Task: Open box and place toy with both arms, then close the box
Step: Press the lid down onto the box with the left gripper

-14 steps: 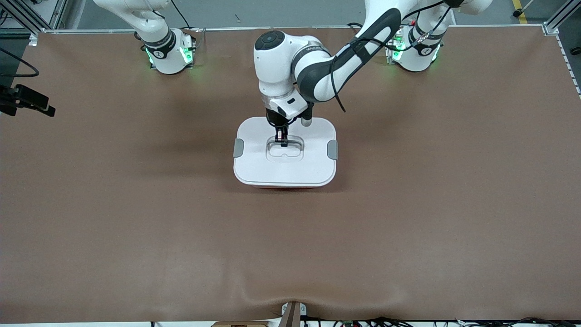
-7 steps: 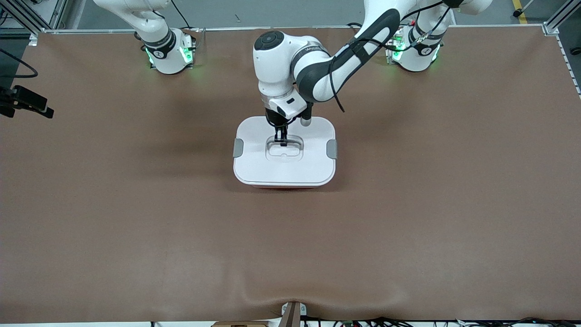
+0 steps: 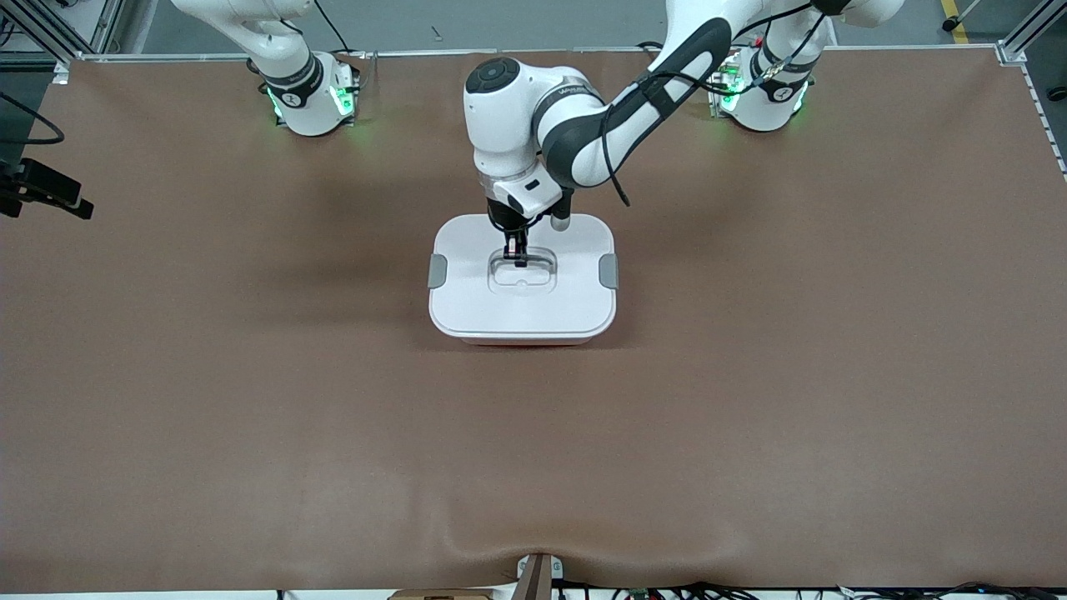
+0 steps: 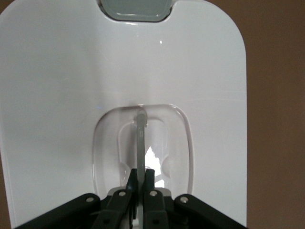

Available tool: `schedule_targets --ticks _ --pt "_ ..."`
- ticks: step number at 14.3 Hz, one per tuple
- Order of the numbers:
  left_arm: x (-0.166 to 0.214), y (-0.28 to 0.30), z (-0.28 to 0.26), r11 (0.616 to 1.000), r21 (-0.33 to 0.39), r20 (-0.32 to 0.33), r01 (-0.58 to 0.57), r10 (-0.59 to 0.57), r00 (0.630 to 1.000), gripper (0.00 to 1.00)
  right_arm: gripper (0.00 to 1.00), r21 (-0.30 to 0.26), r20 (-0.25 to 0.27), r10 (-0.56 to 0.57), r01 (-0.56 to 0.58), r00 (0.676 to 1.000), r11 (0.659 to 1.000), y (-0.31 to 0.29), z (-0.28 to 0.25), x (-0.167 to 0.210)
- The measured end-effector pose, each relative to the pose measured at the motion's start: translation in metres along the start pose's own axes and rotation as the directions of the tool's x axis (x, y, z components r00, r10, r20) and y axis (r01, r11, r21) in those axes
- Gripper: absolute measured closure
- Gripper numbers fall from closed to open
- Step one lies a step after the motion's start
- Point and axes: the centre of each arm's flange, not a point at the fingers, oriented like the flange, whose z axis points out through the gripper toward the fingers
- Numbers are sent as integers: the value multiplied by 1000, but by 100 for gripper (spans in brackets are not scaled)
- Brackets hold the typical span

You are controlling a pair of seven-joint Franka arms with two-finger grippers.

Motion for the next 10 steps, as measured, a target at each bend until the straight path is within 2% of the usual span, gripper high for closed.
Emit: schedule_targets --ticks 10 --pt "0 -3 4 1000 -3 -6 -10 10 1000 93 0 -1 2 -10 10 1000 1000 -5 1 1"
